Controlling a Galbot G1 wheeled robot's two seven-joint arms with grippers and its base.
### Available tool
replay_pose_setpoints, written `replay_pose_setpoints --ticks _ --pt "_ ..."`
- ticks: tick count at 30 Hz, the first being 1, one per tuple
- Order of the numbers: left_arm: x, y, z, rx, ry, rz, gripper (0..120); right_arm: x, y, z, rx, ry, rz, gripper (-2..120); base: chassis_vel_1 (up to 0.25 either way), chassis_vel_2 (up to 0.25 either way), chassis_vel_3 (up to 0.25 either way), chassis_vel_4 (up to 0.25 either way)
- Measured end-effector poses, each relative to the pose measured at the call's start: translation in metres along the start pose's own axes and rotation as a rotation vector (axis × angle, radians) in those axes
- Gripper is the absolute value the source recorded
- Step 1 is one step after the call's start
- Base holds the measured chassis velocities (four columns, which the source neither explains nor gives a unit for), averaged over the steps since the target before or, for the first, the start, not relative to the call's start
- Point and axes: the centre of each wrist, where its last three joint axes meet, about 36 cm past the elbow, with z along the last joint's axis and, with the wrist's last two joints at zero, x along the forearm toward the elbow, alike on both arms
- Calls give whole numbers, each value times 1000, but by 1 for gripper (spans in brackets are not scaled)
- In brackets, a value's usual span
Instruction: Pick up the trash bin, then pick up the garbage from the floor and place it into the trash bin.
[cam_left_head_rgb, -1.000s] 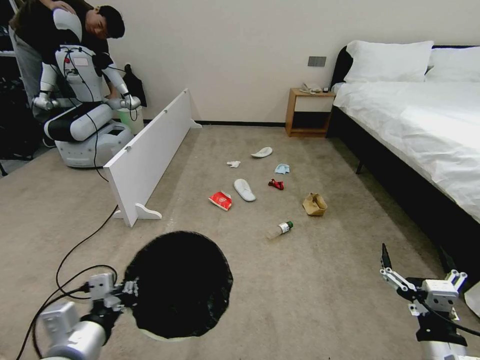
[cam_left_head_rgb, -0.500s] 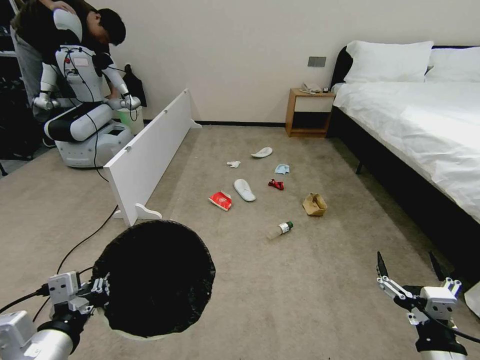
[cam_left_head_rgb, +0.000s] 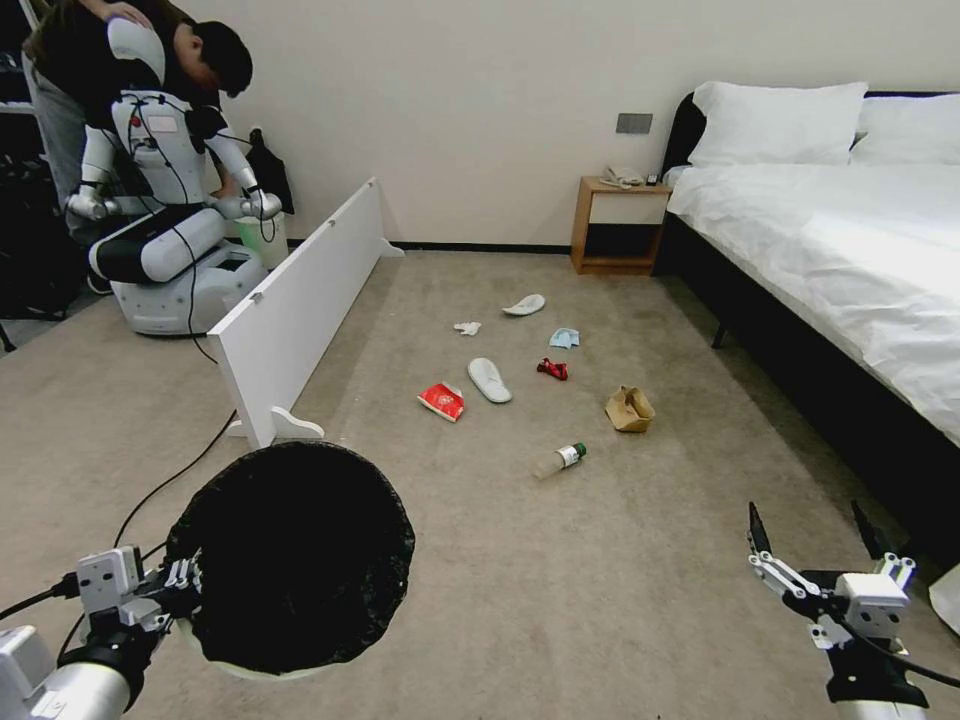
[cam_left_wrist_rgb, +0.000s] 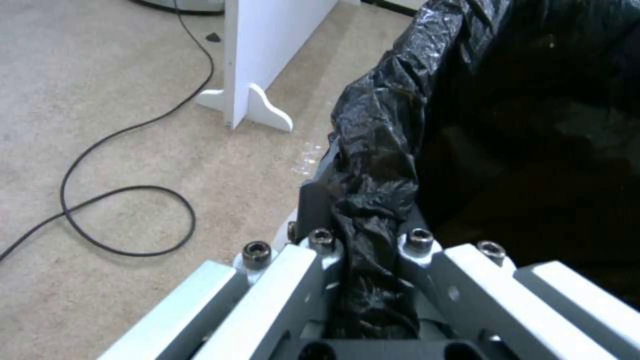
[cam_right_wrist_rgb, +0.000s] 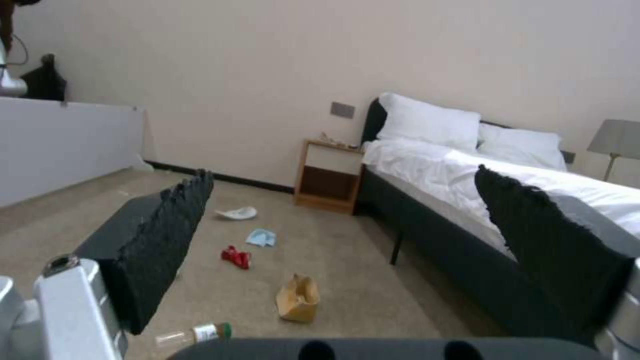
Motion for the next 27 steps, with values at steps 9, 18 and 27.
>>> replay_pose_setpoints --ticks 9,18,27 --pt "-1 7 -3 26 62 -11 3 0 0 1 -5 -8 -14 100 0 0 0 0" --pt "0 4 -23 70 202 -4 3 2 2 3 -10 -10 -39 100 -18 21 26 -16" --pt "-2 5 -34 76 202 2 3 3 4 3 -17 -18 -61 100 -69 88 83 -80"
